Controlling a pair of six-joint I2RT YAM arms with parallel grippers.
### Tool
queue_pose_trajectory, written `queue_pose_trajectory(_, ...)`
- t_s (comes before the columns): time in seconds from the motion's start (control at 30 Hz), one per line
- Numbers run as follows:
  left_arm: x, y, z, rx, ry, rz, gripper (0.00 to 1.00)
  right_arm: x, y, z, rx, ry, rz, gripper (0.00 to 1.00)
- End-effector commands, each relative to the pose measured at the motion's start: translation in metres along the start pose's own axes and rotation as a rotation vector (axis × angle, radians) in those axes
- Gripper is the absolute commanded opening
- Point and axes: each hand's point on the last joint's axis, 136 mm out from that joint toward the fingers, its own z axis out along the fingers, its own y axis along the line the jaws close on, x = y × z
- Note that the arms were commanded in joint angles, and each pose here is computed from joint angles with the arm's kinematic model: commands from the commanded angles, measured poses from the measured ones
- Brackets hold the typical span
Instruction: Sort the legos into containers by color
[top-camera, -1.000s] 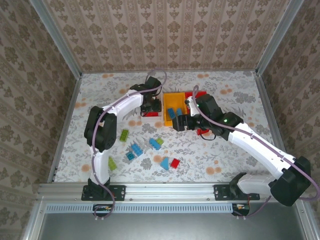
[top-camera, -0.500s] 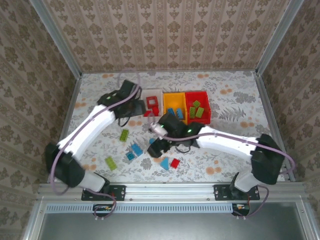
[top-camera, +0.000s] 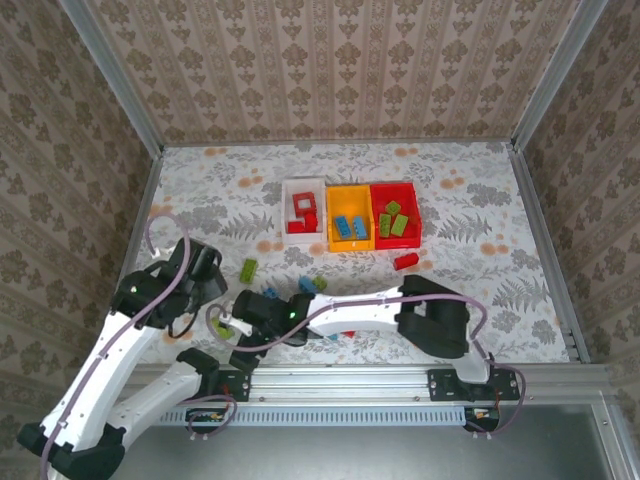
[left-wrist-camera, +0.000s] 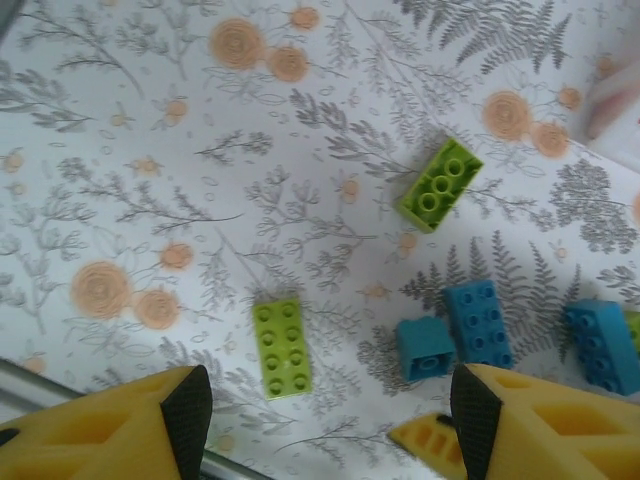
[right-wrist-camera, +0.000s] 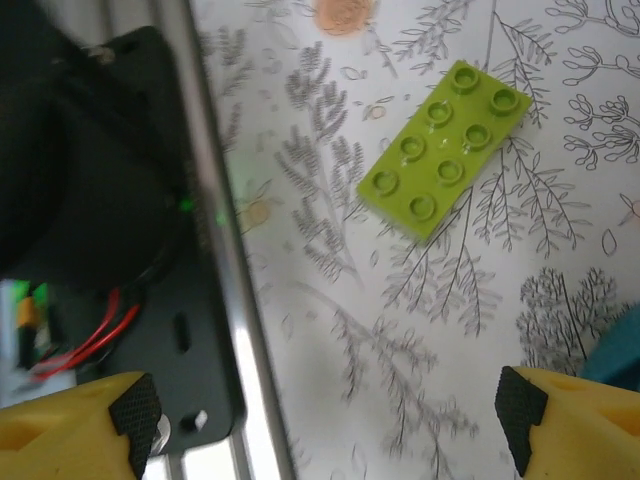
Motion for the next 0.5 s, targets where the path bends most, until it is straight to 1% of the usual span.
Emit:
queue_pose_trajectory(0.0, -0.001, 0.027, -0.013, -0.069, -0.037, -0.016, 0.67, -0.017, -0.02, 0.02, 0.106, -0.046, 0.071, 0.91)
queue_pose_trajectory(0.2, 0.006, 0.045, -0.022, -0.066, -0.063, -0.017, 0.67, -0.013, -0.04, 0.053, 0.208, -0.015, 0.125, 0.91)
queue_pose_trajectory(0.3, 0.007, 0.047, -0.025, -0.056, -0.065, -0.005, 0.67, -0.013, -0.043, 0.067, 0.223, -0.006, 0.13, 0.9)
queue_pose_trajectory(0.37, 0.007, 0.048, -0.027, -0.052, -0.066, 0.006, 0.67, -0.012, -0.045, 0.078, 0.232, 0.009, 0.139, 0.88)
queue_pose_trajectory(0.47, 0.007, 0.048, -0.029, -0.049, -0.066, 0.025, 0.67, -0.012, -0.049, 0.089, 0.257, 0.03, 0.155, 0.82)
